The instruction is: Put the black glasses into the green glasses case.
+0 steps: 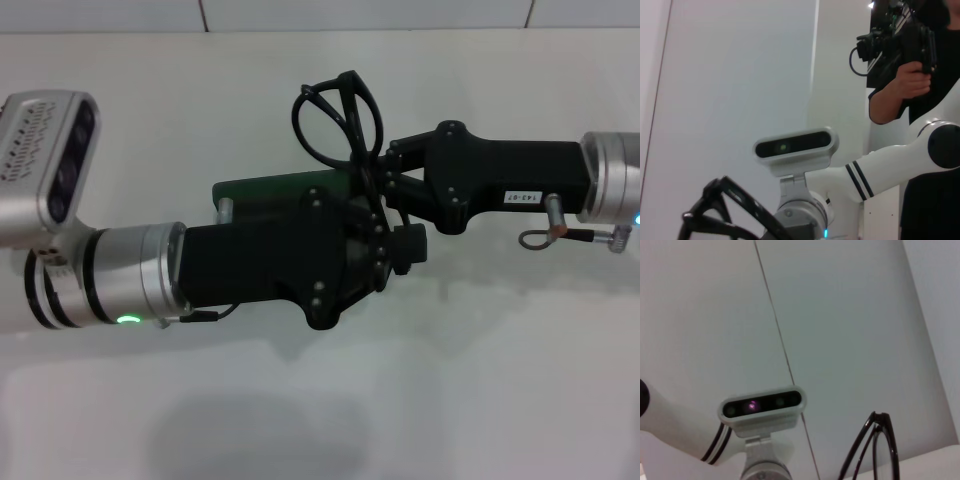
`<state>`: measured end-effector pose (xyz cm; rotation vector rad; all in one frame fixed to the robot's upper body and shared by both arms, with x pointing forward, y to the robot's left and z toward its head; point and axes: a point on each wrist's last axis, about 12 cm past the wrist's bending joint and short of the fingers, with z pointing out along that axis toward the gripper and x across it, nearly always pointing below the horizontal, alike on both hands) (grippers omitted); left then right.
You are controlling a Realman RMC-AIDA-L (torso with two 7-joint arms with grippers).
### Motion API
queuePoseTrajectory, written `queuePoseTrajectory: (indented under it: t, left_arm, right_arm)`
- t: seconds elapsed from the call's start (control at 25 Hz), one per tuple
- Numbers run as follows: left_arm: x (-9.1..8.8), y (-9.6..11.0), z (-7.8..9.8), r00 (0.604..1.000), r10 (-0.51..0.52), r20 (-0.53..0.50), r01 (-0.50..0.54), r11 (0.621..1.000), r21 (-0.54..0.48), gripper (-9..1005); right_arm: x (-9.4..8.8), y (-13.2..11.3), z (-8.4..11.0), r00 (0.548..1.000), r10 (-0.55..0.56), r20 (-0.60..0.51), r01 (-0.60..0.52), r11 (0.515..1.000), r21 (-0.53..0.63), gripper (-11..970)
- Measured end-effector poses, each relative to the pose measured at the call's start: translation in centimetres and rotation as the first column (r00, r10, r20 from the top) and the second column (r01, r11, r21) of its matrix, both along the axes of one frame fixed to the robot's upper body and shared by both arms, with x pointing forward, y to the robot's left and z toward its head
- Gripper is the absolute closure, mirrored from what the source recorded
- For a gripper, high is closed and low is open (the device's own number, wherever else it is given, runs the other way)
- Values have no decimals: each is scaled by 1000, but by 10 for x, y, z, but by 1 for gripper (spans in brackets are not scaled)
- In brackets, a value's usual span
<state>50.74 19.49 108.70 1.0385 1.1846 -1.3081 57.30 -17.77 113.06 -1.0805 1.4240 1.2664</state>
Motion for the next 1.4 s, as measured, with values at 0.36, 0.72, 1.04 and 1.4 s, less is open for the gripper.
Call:
queuePoseTrajectory:
  t: [0.36,0.72,1.04,1.4]
  left_arm:
    - [2,-1,1,1000,3,4,-3,1000,5,992]
    - [2,1,-1,1000,16,1,-16,1000,10,992]
    - [1,3,-2,1000,22,-3,-22,1000,13,992]
    - [1,3,-2,1000,21,-2,-21,1000,14,992]
  right_arm:
    - [-1,3,0,1000,15,1,-15,1000,-1,865]
    - [0,0,0,1000,-9,1,9,1000,6,865]
    - [1,-2,0,1000,-19,2,19,1000,7,865]
    - [-1,-2,3,1000,-4,5,4,1000,31,858]
